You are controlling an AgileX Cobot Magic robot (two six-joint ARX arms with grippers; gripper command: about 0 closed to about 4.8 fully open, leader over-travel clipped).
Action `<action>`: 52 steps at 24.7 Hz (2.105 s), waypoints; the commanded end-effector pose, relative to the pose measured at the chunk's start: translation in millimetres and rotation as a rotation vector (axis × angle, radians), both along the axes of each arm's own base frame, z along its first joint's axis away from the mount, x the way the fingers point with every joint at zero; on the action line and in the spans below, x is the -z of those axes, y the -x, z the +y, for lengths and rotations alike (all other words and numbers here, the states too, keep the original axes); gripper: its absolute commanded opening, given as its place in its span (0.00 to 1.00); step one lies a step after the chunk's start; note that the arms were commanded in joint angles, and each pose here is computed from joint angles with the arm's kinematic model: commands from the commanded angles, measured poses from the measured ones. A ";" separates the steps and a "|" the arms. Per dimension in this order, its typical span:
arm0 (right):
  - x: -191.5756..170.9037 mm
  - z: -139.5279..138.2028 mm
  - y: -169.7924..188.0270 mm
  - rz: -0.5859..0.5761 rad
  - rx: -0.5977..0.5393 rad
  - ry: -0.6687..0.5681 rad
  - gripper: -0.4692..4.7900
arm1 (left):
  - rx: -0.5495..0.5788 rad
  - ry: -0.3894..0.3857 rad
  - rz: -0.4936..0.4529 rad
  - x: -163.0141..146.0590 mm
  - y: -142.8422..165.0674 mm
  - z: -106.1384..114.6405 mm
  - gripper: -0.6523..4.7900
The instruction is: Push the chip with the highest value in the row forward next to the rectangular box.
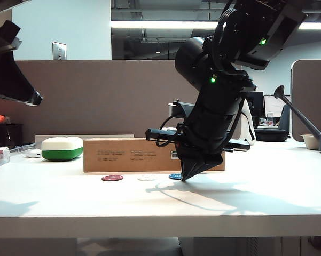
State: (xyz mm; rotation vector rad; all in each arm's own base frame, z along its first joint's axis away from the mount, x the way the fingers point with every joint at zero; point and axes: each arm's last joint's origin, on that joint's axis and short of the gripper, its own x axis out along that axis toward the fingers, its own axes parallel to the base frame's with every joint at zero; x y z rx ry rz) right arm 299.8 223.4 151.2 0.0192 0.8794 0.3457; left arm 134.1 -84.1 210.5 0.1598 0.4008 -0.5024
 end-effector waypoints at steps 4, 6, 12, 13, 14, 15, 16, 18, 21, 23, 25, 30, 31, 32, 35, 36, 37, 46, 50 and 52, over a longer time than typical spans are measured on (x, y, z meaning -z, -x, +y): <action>-0.1 3.0 -2.3 -0.018 -0.005 -0.013 0.08 | 0.002 0.008 -0.012 -1.3 -0.2 -0.4 0.11; -0.5 3.6 -4.1 -0.037 -0.002 -0.023 0.08 | 0.002 0.008 -0.013 -1.4 -0.2 -0.4 0.11; 8.9 5.2 -6.6 -0.030 -0.002 -0.018 0.08 | 0.002 0.008 -0.013 -1.4 -0.2 -0.4 0.11; 10.3 5.4 -7.0 -0.029 -0.001 -0.017 0.08 | 0.002 0.008 -0.013 -1.4 -0.2 -0.4 0.11; 11.1 5.4 -7.4 -0.033 0.005 -0.012 0.08 | 0.002 0.008 -0.013 -1.4 -0.2 -0.4 0.11; 11.2 5.2 -7.7 -0.039 0.013 -0.005 0.08 | 0.002 0.008 -0.013 -1.4 -0.2 -0.4 0.11; 11.3 5.0 -8.0 -0.043 0.017 -0.003 0.08 | 0.002 0.008 -0.013 -1.4 -0.2 -0.4 0.11; 11.1 3.5 -9.8 -0.052 0.028 -0.002 0.08 | 0.002 0.008 -0.012 -1.3 -0.2 -0.4 0.11; 9.9 3.1 -11.7 -0.073 0.040 -0.005 0.08 | 0.002 0.008 -0.012 -1.3 -0.2 -0.4 0.11; 8.6 3.4 -13.3 -0.089 0.042 -0.018 0.08 | 0.002 0.008 -0.013 -1.4 -0.2 -0.4 0.11; 6.9 4.6 -14.4 -0.106 0.040 -0.035 0.08 | 0.002 0.008 -0.013 -1.4 -0.2 -0.4 0.11; 6.4 5.0 -14.8 -0.108 0.045 -0.049 0.08 | 0.002 0.008 -0.013 -1.4 -0.2 -0.4 0.11; 5.9 5.2 -15.1 -0.110 0.053 -0.060 0.08 | 0.002 0.008 -0.012 -1.3 -0.2 -0.4 0.11; 5.4 5.5 -15.5 -0.115 0.057 -0.068 0.08 | 0.002 0.008 -0.012 -1.3 -0.2 -0.4 0.11; 2.7 6.8 -17.4 -0.145 0.060 -0.089 0.08 | 0.002 0.008 -0.013 -1.4 -0.2 -0.4 0.11; 2.2 7.2 -18.0 -0.153 0.061 -0.094 0.08 | 0.002 0.008 -0.013 -1.4 -0.2 -0.4 0.11; 2.3 7.7 -18.8 -0.162 0.063 -0.099 0.08 | 0.003 0.008 -0.012 -1.3 -0.2 -0.4 0.11; 2.3 9.0 -18.2 -0.158 0.051 -0.109 0.08 | 0.002 0.008 -0.013 -1.4 -0.2 -0.4 0.11; -1.0 8.4 -16.1 -0.151 0.050 -0.102 0.08 | 0.002 0.008 -0.013 -1.5 -0.2 -0.4 0.11; 0.1 8.0 -15.6 -0.142 0.050 -0.094 0.08 | 0.002 0.008 -0.013 -1.4 -0.2 -0.4 0.11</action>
